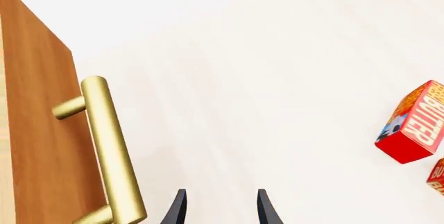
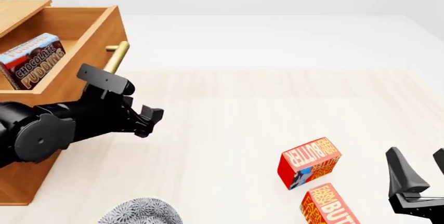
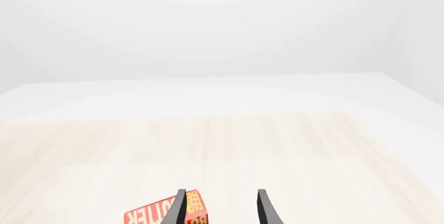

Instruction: Put the chocolate pudding in the top drawer of the cabinet and close it.

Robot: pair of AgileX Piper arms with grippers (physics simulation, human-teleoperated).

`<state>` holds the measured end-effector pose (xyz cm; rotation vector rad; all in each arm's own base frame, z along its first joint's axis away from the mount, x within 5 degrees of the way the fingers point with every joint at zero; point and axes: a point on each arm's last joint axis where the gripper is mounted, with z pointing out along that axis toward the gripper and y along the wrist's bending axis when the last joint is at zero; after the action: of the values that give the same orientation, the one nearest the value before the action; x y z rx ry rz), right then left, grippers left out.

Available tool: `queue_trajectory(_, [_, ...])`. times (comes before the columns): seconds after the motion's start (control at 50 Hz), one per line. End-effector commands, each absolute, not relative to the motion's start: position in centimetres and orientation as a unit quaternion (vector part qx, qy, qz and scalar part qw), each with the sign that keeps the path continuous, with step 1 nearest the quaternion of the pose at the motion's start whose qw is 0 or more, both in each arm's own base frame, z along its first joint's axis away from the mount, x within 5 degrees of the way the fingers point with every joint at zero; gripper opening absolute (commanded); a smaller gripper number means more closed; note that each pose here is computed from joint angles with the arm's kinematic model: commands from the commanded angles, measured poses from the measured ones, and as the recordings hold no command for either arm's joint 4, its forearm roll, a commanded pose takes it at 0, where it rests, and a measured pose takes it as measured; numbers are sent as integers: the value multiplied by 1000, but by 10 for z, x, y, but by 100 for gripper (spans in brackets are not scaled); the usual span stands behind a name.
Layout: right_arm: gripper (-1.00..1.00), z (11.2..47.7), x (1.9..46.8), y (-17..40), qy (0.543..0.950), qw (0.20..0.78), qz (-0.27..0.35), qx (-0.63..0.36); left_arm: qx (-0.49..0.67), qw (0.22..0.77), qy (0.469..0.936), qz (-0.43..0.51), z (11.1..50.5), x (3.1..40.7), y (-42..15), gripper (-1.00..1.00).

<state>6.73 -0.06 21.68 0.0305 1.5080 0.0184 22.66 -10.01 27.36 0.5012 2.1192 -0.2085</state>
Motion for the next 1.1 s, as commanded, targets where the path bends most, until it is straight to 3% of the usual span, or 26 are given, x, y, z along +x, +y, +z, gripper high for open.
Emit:
queue_trajectory(0.02, [100,217,67,-1,685,729,8,14,190,467,860,-79,274,228,-92,100])
queue_trajectory(0.48, [100,217,67,-1,685,729,8,14,135,508,849,-60,296,221,-62,100])
queue_trajectory(1.1, [100,217,67,-1,684,729,8,14,60,504,862,-15,266,240,-24,100])
